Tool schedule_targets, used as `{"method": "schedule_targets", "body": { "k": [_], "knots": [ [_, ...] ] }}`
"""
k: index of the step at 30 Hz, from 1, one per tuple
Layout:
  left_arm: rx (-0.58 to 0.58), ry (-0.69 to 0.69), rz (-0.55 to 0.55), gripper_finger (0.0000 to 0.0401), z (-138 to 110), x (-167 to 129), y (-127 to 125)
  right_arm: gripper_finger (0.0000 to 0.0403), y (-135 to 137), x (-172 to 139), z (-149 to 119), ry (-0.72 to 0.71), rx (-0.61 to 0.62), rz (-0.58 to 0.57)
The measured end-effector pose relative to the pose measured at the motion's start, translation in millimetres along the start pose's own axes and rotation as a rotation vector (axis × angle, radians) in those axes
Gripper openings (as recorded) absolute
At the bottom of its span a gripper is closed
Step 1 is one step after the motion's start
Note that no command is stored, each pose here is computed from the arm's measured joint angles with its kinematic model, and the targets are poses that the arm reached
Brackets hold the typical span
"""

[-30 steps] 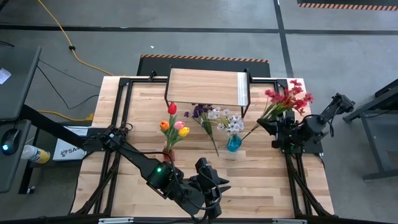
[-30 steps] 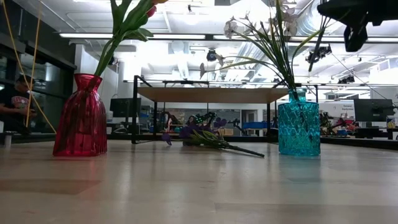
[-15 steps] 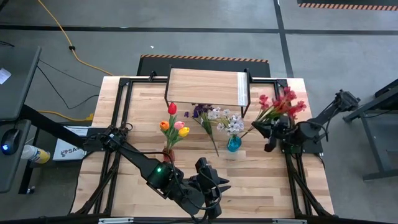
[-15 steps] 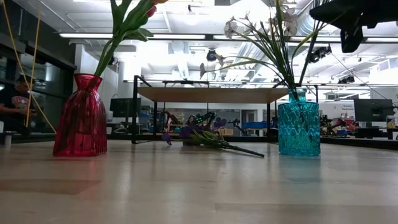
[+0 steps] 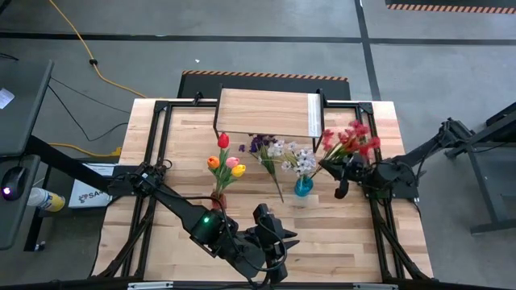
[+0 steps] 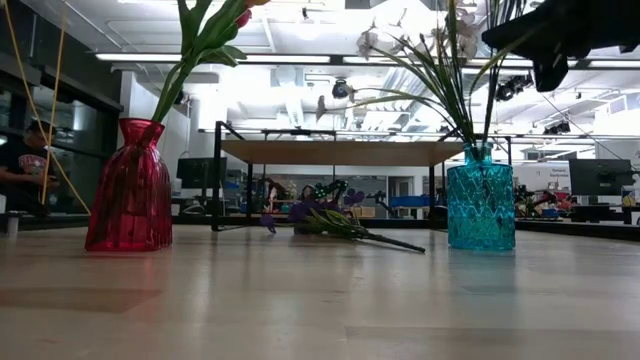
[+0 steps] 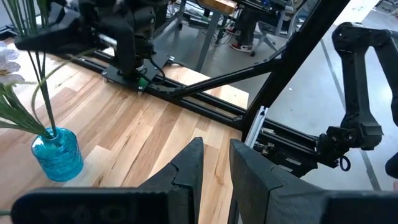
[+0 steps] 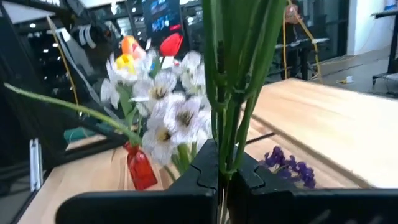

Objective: Pick and place flowers into a vace then onto a shelf
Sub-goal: Put the red flowers into the blue vase

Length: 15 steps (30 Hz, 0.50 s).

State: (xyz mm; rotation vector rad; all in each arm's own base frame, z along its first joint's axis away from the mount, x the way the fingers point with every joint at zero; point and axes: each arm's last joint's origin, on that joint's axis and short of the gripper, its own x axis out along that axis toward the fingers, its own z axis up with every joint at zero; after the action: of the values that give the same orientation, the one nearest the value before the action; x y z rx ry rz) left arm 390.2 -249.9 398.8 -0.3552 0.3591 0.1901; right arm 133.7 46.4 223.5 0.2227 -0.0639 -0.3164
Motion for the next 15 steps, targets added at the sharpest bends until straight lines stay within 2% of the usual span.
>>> {"method": "schedule_targets", "body": {
  "k": [15],
  "knots": [
    [0.003,-0.015,0.024,0.0113,0.2,0.0,0.9,0.0,2.4,6.3,-10.3,0.065,-0.038,0.027]
  ]
}}
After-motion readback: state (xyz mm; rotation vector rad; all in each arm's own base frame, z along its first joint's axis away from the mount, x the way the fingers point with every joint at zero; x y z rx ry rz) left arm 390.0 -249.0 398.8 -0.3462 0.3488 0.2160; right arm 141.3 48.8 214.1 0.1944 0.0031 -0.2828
